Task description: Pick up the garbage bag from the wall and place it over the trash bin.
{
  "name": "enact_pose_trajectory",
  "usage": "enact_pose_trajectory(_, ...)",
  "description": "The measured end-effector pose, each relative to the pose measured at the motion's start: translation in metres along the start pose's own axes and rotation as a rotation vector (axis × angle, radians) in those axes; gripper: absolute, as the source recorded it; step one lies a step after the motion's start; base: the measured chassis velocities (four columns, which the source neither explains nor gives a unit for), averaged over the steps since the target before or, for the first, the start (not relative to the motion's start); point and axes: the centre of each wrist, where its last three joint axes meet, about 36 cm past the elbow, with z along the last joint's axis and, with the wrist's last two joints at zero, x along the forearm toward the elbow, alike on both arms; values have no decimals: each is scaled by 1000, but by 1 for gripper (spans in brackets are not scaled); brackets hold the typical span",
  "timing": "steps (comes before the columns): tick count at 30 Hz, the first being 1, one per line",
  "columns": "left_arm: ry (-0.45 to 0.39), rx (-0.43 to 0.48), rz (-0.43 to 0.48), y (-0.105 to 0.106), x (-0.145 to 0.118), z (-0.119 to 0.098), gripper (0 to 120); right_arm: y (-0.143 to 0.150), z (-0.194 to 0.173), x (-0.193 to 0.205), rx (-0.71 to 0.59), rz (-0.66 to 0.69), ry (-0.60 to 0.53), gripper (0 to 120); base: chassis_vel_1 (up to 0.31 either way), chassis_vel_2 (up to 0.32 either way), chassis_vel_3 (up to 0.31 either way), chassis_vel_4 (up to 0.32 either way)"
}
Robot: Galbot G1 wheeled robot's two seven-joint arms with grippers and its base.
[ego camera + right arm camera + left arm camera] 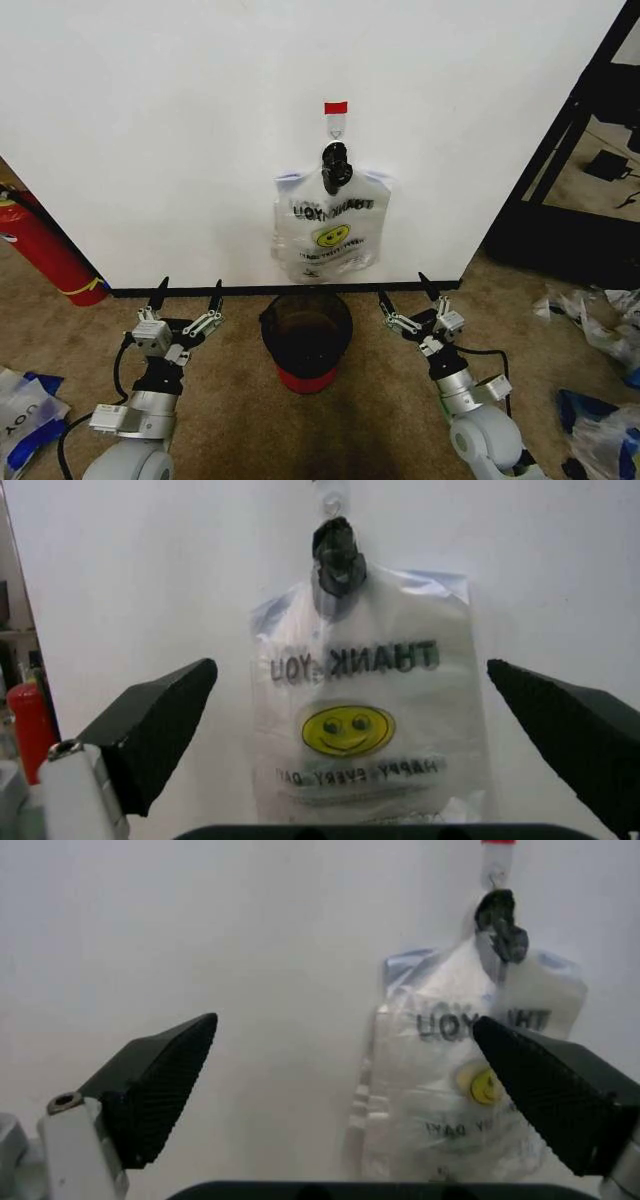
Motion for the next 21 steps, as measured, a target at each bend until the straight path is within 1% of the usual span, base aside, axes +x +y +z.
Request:
enact_pose_trajectory(6,16,-25,33,-1,1,5,100,-4,7,-4,52,-9,-16,100,0,0,0,0)
enact_pose_trajectory(9,23,-34,40,-1,2,8,100,-3,10,-5,84,32,-15,100,0,0,0,0)
enact_pose_trajectory(11,26,-39,41,-1,1,10,100,0,12,-6,115,105,6,100,0,0,0,0)
enact_pose_trajectory(13,28,-40,42,-1,0,12,100,-1,14,-6,134,131,19,100,0,0,0,0)
enact_pose_trajectory(21,38,-44,48,-2,1,17,100,1,18,-15,119,135,33,100,0,0,0,0)
